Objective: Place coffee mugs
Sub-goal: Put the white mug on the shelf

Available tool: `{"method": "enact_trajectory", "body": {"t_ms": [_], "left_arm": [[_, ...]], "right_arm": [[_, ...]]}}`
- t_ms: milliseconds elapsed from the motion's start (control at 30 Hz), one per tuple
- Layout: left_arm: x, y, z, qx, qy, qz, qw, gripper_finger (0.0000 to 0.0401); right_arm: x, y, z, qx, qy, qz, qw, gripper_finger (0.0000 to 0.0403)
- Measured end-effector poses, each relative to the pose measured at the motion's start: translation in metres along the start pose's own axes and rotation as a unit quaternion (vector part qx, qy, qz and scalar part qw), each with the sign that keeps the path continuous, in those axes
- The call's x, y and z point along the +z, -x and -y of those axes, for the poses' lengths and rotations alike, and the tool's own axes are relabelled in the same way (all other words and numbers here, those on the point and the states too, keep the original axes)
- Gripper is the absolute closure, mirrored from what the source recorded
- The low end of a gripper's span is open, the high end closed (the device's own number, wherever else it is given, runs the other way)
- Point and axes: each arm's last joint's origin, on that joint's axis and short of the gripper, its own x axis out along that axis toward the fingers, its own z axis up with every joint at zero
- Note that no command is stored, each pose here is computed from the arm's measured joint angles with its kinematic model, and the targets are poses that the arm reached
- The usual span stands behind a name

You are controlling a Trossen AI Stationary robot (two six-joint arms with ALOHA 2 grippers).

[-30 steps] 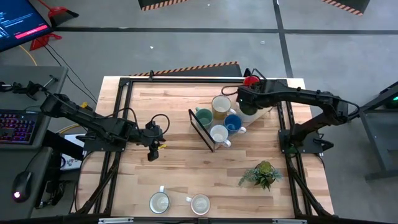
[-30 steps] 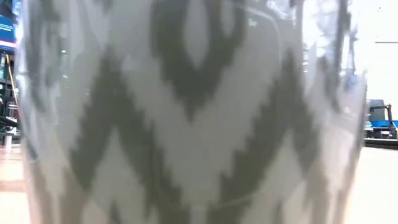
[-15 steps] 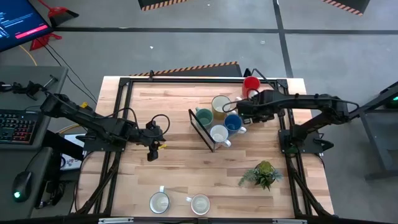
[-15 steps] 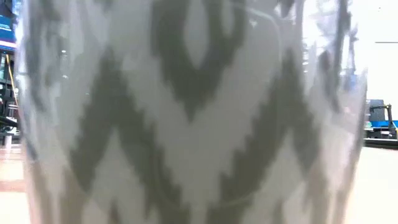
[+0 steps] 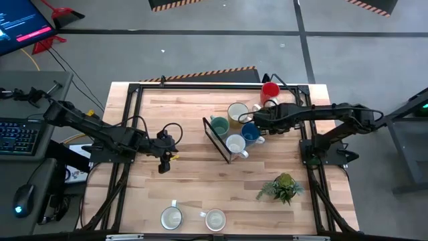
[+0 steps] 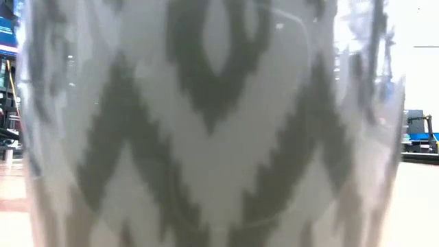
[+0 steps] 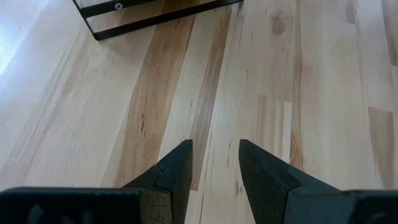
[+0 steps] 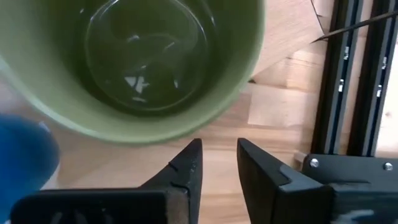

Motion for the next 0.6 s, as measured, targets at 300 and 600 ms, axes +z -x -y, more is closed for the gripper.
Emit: {"method": "enact_trajectory", "body": {"t_ms": [300,600], "left_arm": [[0.0,0.0,0.0,-0.002,0.001,-0.001,1.0,0.0279],[0.0,0.0,0.0,-0.002,0.0,-0.001,1.0,0.0279]], "right_arm": [[0.006,-0.004,-0.004,0.023,0.007,0.015,1.0,0.0335],[0.012,-0.003,-0.005,0.037,0.009,0.014,0.999,0.0335]]}}
